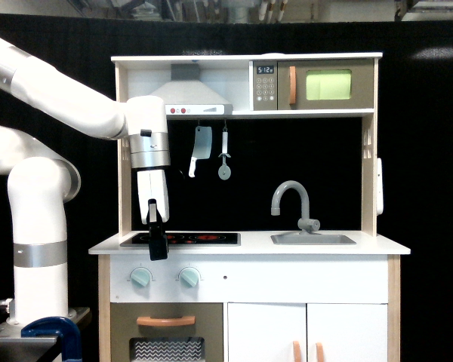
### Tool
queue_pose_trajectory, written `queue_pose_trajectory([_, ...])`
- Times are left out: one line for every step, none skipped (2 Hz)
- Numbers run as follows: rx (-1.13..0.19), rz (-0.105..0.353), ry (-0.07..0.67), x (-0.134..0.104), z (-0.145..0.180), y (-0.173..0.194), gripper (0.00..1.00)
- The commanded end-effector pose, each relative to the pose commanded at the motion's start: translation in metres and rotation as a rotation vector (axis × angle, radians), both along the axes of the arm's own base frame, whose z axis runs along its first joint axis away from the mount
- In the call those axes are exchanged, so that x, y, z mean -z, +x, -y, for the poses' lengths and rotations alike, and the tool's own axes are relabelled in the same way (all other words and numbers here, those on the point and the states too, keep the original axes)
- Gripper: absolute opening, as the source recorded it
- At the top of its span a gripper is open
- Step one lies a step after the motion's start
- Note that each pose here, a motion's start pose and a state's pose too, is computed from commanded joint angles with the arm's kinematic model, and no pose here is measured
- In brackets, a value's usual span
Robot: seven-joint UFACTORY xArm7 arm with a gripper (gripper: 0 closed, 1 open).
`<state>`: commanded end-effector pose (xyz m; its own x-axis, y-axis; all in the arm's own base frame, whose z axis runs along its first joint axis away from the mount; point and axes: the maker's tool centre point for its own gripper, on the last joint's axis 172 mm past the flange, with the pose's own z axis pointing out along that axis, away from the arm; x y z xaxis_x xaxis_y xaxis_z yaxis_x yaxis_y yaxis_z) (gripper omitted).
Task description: Turn on the faucet
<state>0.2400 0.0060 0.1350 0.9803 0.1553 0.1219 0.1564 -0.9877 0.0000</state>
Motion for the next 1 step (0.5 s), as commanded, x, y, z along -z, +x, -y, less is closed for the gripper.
queue_pose_trajectory([-0.425, 0.234, 0.126, -0.0470, -0.0030, 0.0290, 1.00])
